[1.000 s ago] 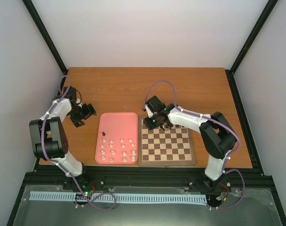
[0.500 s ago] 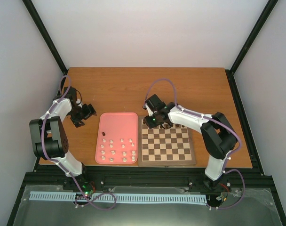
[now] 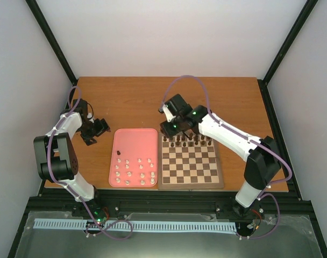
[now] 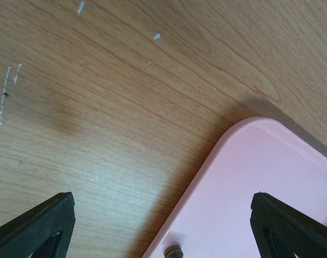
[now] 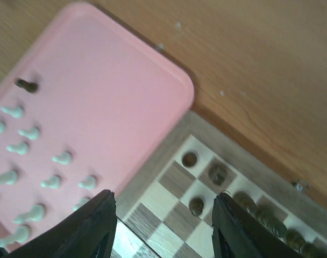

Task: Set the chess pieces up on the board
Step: Place the chess piece on the chessboard, then pick up the chess piece from the storage box.

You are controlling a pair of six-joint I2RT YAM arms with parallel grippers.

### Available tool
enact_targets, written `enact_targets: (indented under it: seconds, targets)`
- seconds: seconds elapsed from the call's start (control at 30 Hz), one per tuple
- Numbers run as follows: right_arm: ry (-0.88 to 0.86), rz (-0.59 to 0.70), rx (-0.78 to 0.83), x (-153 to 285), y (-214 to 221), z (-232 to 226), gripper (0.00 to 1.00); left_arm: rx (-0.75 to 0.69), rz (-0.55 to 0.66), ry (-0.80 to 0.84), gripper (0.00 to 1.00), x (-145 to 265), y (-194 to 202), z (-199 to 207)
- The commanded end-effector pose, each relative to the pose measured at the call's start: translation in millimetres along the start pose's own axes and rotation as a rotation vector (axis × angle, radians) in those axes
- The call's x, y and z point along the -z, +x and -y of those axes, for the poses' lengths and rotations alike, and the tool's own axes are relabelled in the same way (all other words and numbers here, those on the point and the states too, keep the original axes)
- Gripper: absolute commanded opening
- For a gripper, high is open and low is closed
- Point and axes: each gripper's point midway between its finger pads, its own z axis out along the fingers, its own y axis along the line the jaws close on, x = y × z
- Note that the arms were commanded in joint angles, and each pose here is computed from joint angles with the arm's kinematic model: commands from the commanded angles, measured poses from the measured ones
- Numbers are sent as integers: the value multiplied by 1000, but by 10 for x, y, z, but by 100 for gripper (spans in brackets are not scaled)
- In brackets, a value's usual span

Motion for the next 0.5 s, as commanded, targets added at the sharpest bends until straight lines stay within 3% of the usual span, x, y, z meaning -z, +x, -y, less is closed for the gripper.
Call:
enact_targets:
  seconds: [0.0, 0.23, 0.47]
  targets:
    - [-62, 7, 91, 61, -251, -306, 48, -24, 22, 18, 100, 63, -33, 59]
    - [-208, -36, 258, -483, -552, -1129, 49, -24, 25, 26, 100, 79, -21, 76]
    - [-349, -107, 377, -954, -509, -1881, 49, -12, 10, 29, 100, 41, 31, 58]
